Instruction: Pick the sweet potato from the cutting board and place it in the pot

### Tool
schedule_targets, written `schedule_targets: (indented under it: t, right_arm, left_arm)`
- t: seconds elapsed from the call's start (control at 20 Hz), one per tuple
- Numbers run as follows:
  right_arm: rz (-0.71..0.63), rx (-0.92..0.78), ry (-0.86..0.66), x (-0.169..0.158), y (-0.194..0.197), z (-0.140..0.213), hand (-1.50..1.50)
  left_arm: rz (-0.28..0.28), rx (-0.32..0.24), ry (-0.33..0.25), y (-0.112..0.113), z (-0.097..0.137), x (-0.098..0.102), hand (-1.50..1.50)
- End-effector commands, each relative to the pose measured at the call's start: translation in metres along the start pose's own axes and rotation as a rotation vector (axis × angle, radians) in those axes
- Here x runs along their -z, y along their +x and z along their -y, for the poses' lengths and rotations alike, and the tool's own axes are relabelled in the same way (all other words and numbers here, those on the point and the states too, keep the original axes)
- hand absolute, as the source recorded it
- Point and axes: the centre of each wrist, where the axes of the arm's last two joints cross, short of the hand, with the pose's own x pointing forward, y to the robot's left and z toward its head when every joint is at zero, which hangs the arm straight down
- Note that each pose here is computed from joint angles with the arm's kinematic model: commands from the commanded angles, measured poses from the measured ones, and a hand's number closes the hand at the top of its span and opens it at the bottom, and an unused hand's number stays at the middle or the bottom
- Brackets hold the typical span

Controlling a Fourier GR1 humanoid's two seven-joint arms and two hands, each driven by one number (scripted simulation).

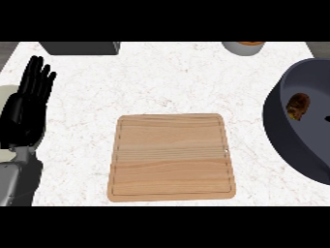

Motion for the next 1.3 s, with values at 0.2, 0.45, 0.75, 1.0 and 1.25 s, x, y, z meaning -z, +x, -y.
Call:
schedule_targets:
  t: [0.2, 0.45, 0.75, 1.0, 1.25]
  right_arm:
    - [-0.007, 0.202, -0.170, -0.007, -0.029, 0.072, -1.50]
    - [0.008, 0.291, -0.227, -0.015, -0.054, 0.116, -1.50]
    - [0.015, 0.283, -0.283, -0.041, -0.080, 0.164, -1.50]
    - [0.021, 0.305, -0.280, -0.056, -0.096, 0.180, -1.50]
    - [0.010, 0.273, -0.279, -0.072, -0.100, 0.205, -1.50]
  left_arm:
    - [0.009, -0.017, -0.001, 0.002, 0.026, -0.004, 0.00]
    - [0.003, -0.005, -0.006, -0.001, 0.014, 0.016, 0.00]
    - [0.004, 0.004, -0.004, 0.022, 0.015, 0.025, 0.00]
    - [-0.012, -0.016, -0.026, -0.011, 0.018, -0.008, 0.00]
    - [0.013, -0.010, -0.018, 0.008, 0.001, 0.003, 0.00]
